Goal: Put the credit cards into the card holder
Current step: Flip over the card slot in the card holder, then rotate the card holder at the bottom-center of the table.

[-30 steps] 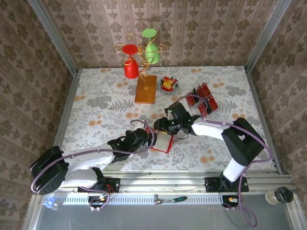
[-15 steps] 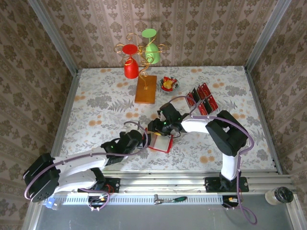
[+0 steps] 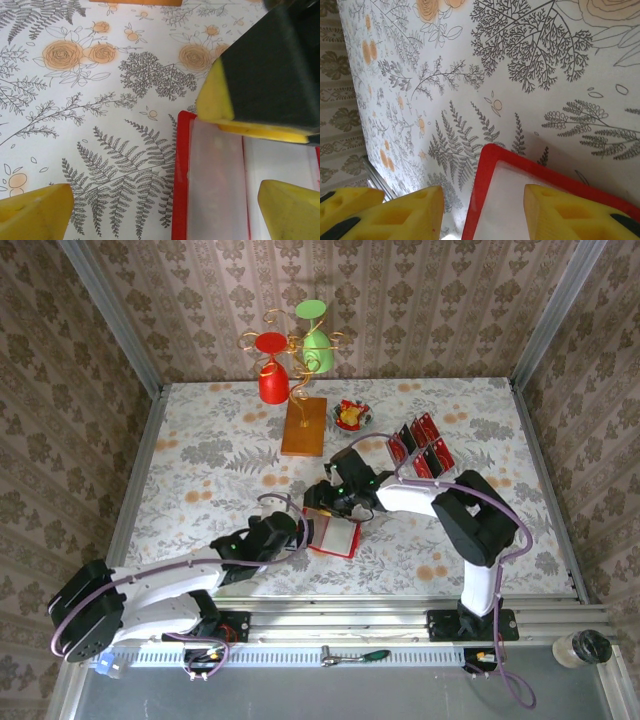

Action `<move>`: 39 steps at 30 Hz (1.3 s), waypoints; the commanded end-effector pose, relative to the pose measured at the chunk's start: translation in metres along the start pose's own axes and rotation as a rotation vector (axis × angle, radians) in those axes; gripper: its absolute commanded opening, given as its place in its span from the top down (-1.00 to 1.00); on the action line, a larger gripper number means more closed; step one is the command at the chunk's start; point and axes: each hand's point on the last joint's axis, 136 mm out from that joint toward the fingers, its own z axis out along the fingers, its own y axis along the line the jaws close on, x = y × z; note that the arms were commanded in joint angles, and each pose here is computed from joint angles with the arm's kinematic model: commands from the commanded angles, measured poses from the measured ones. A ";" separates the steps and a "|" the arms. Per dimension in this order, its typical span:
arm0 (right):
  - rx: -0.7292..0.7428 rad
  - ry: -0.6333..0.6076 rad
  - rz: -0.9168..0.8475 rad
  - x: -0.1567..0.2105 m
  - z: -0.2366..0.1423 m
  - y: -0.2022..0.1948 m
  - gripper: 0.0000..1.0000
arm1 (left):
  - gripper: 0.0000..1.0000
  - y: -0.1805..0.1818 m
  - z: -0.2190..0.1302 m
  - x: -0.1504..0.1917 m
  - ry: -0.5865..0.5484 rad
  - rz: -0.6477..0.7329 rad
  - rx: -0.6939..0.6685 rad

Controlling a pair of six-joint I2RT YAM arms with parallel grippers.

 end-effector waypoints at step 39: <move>0.431 -0.111 -0.123 0.032 -0.096 -0.104 1.00 | -1.00 -0.010 0.046 0.001 0.111 0.101 -0.063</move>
